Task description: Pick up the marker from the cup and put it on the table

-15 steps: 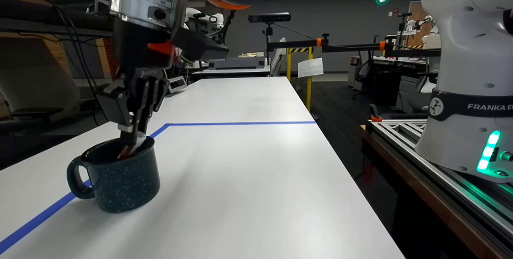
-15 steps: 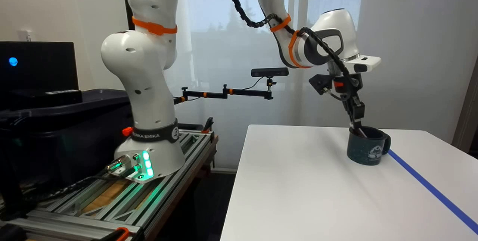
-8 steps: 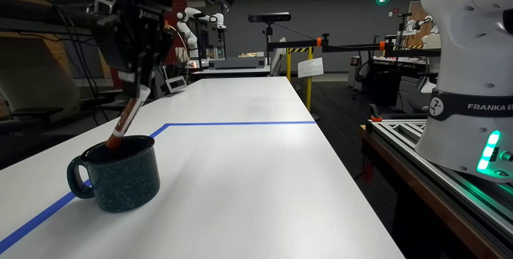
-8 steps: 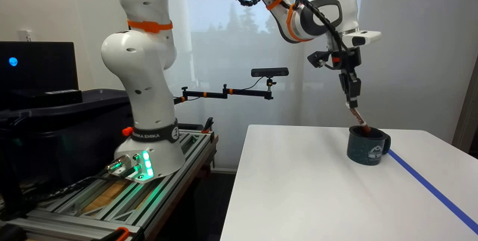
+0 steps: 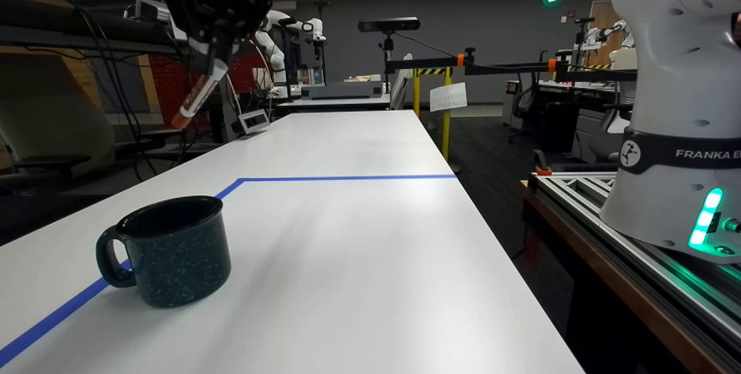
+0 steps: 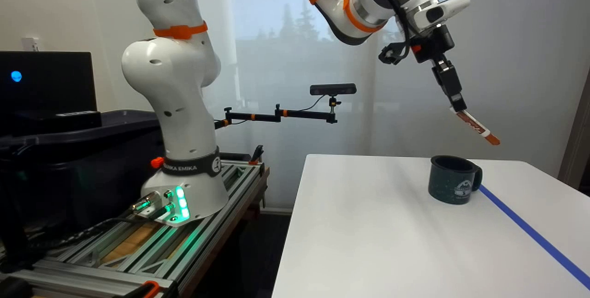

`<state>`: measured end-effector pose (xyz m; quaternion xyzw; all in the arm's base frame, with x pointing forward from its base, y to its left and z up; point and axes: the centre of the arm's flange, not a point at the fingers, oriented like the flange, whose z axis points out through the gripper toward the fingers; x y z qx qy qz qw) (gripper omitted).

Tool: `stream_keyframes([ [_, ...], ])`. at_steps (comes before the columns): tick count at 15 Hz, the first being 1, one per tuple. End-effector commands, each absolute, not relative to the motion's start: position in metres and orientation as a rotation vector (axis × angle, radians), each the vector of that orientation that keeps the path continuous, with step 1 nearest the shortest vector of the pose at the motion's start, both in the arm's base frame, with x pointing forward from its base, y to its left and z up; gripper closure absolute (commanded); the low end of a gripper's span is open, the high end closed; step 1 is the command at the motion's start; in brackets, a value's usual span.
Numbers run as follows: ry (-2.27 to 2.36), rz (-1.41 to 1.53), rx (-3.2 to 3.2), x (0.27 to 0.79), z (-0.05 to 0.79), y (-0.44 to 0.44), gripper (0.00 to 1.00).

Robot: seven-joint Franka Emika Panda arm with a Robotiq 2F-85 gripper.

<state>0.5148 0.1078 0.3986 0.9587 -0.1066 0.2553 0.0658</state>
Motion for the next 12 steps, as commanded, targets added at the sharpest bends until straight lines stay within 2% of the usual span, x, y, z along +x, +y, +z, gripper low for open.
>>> stream_keyframes([
  [1, -0.43, 0.86, 2.801, 0.503, 0.36, 0.091, 0.95],
  [5, -0.463, 0.887, 2.84, 0.499, 0.324, 0.078, 0.95],
  [12, -0.465, 0.767, 2.966, 0.499, 0.27, 0.075, 0.95],
])
